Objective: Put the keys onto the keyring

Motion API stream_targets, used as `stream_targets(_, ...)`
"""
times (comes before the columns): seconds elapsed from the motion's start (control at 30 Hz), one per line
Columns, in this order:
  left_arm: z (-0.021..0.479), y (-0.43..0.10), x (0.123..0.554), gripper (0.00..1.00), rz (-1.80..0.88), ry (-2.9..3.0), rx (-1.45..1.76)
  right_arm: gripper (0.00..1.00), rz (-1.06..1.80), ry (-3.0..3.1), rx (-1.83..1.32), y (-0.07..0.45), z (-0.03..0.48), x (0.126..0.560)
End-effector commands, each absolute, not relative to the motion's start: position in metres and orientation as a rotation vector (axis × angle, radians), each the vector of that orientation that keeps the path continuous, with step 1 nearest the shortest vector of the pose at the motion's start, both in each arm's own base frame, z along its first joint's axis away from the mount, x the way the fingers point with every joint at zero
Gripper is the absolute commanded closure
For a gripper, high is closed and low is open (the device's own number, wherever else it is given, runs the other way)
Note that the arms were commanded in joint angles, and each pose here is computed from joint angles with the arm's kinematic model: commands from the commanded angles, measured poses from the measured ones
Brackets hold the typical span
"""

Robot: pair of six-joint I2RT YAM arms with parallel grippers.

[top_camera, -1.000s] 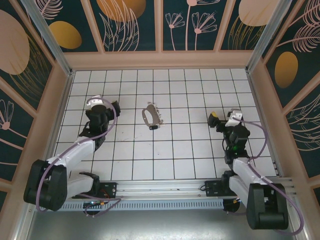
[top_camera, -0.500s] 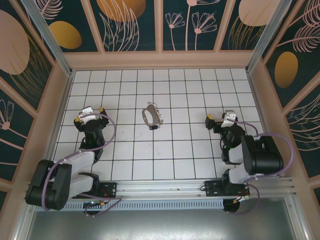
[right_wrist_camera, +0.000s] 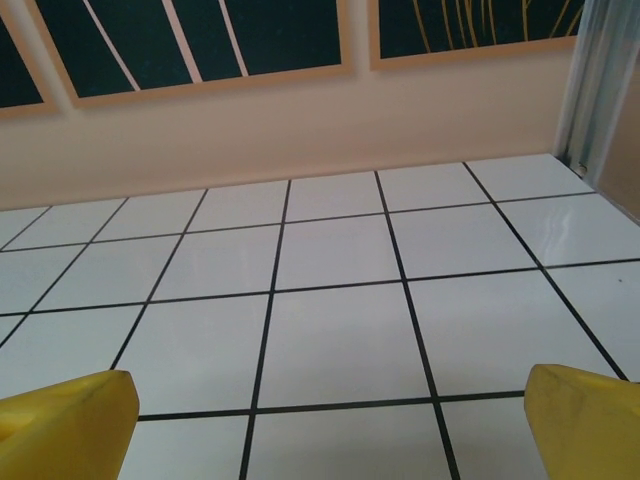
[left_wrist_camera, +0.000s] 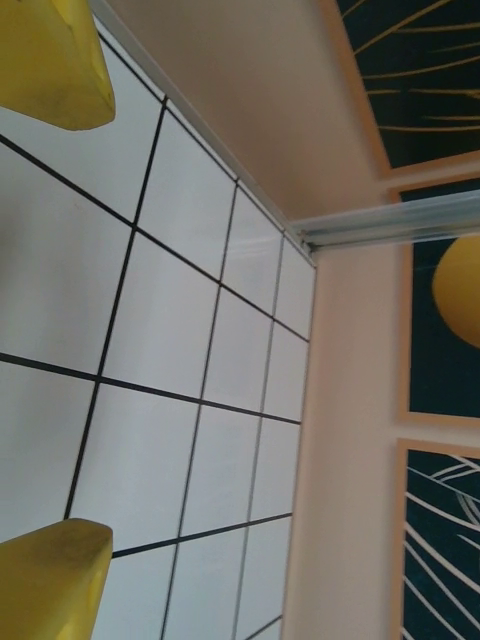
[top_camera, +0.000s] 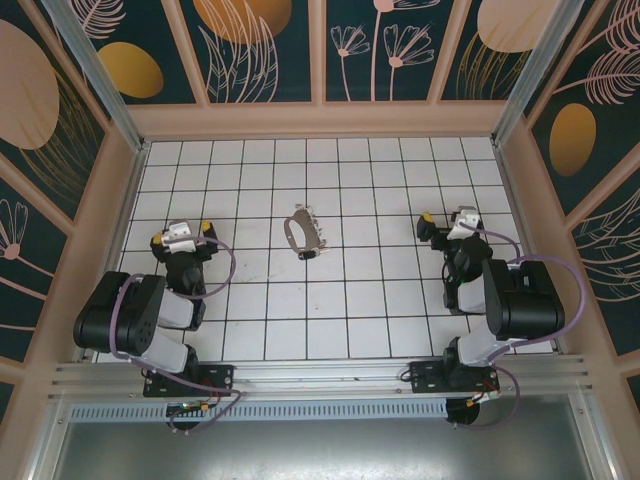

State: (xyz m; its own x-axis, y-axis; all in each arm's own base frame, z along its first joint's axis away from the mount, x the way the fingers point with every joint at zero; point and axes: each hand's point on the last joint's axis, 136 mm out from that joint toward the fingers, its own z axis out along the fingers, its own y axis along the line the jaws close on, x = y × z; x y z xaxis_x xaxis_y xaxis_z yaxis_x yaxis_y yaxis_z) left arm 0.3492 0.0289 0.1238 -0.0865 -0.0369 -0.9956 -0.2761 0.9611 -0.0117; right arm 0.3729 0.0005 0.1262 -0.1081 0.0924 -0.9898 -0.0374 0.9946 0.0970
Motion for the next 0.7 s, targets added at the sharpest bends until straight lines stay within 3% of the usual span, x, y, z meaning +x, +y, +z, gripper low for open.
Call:
stream_targets(0.0, 0.1401, 0.0248, 0.3664, 0.01, 0.145, 1.615, -0.221, 0.01, 0.094, 1.676, 0.09, -0.0071, 0.1262, 0.3752)
stream_targets(0.67, 0.1395, 0.0245, 0.3682, 0.01, 0.139, 1.622, -0.218, 0.01, 0.073, 1.673, 0.091, -0.0066, 0.1267, 0.3753)
